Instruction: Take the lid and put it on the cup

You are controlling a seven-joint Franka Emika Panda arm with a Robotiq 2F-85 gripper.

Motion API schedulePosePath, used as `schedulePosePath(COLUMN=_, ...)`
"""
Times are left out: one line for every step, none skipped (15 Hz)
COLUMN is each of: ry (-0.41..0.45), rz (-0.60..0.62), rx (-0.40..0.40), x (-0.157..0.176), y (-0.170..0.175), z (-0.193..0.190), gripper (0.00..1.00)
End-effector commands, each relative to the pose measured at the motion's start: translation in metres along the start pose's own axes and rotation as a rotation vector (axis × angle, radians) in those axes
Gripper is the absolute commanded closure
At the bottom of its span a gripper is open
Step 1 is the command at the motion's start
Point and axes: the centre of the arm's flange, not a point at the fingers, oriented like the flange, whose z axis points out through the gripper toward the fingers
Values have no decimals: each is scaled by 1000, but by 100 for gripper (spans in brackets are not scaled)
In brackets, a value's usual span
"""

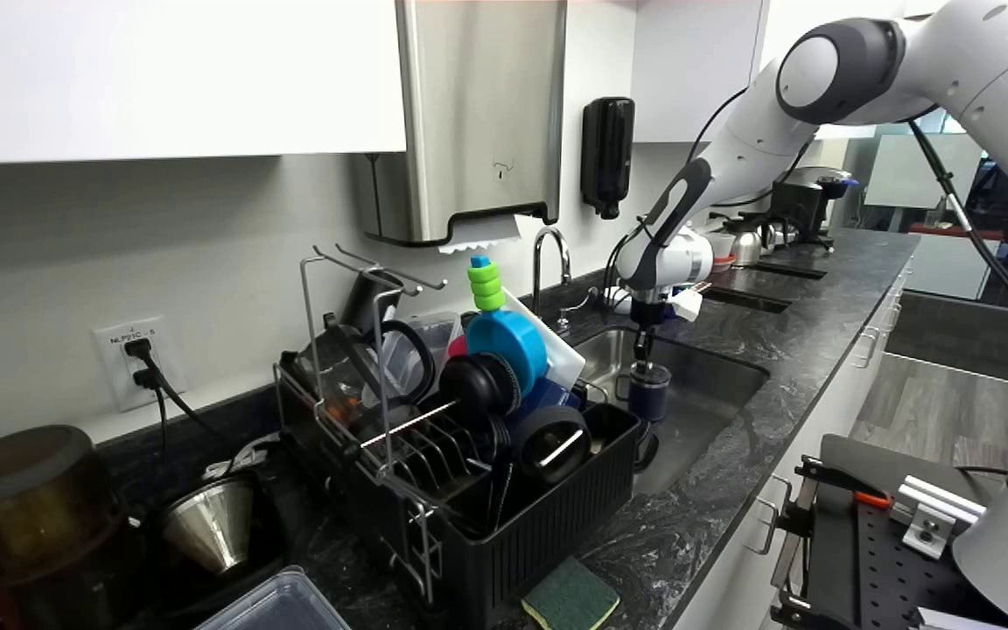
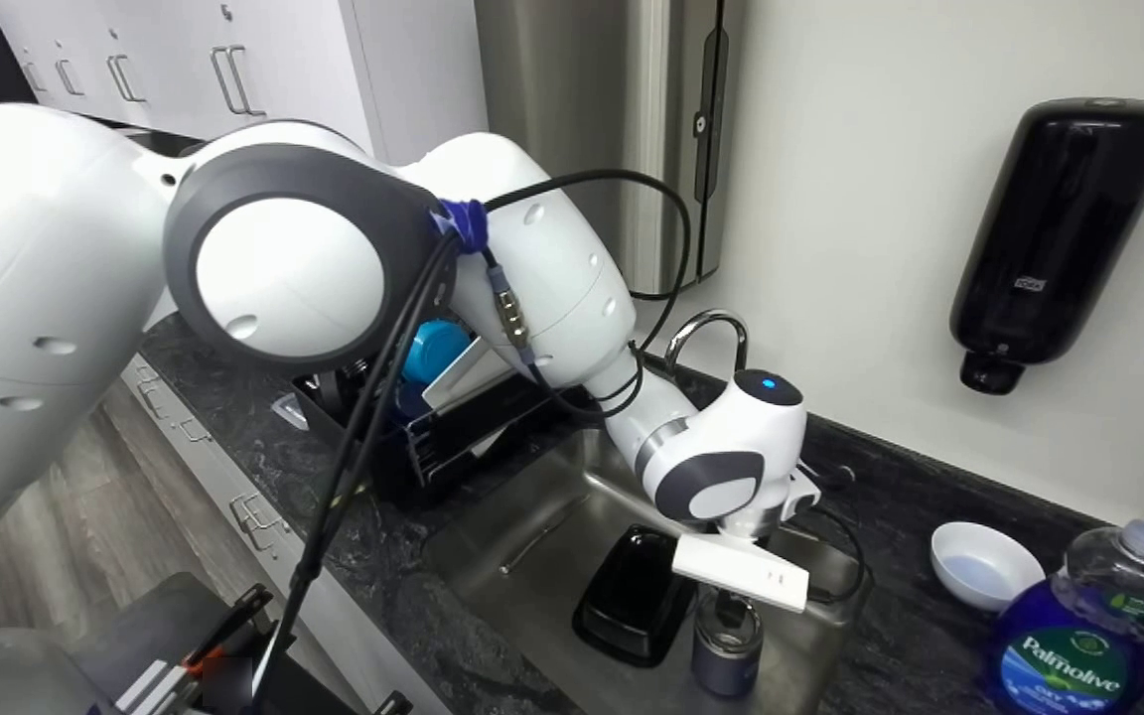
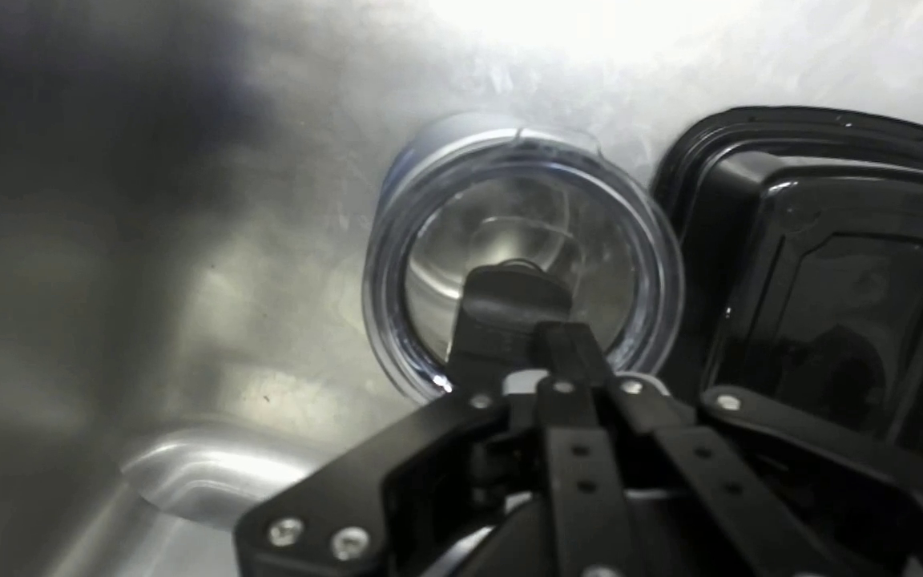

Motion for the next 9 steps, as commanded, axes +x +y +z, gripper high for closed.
schedulePosePath(ry=21, rz=6, rx=-52, x=-9, y=-10, z=0, gripper=100)
schedulePosePath(ry=27, rz=6, rx=-60, x=-10, y=-11, z=0, gripper=100)
schedulePosePath(ry=30, rz=3, rx=-69, x=-10, y=-12, z=0, gripper=100)
schedulePosePath(ry=32, rz=1, rx=-77, x=-10, y=-14, z=1, gripper=100)
schedulePosePath(ry=29, rz=-6, rx=-87, x=-9, y=-17, z=4, gripper=100)
schedulePosePath(ry=25, rz=-14, rx=-95, x=-8, y=-20, z=6, gripper=100)
schedulePosePath(ry=14, rz=-24, rx=-102, x=-6, y=-22, z=10, gripper=100)
schedulePosePath(ry=3, rz=-32, rx=-110, x=-4, y=-25, z=14, gripper=100)
schedulePosePath(ry=-10, rz=-41, rx=-115, x=-1, y=-28, z=17, gripper=100)
